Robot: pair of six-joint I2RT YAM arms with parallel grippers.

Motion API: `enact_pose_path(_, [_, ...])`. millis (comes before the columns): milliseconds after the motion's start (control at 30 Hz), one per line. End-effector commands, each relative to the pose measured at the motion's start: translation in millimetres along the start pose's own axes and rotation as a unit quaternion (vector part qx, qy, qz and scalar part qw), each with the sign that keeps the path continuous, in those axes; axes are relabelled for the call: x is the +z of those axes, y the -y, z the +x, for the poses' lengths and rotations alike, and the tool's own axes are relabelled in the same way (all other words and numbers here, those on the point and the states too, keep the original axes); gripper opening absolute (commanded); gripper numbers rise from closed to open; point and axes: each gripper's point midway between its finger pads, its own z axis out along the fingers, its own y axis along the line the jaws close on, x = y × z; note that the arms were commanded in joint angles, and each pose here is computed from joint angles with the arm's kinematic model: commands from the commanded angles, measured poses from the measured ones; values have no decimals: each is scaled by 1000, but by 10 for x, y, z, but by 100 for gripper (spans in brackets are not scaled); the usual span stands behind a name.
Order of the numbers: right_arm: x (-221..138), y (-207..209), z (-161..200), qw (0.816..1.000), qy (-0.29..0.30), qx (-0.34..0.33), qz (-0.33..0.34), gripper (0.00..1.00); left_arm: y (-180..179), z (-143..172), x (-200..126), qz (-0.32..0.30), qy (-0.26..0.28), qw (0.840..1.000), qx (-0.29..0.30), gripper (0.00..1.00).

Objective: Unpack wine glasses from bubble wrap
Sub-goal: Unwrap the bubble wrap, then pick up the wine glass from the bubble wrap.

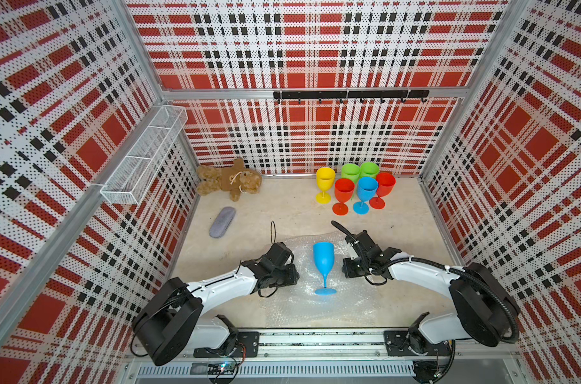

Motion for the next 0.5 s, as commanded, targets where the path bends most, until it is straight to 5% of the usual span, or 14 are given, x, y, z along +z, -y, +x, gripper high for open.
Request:
enact_pose_path(0, [-322,-87,-166,999,24,-33,-2,33,76,-80,-157,2,19,1000,12,47])
enact_pose_path(167, [-697,-223,-330,997,17,-72,2,55,328,-349,-512,35,71,997,15,57])
enact_pose_path(333, [-1194,-339,-618,992,68,-109,13,53,532,-689,-861,50,118,991,48,58])
enact_pose_path(467, [-1355,-405,-796,992,50,-113,37,54,525,-966,-1071,27,170,982,81,58])
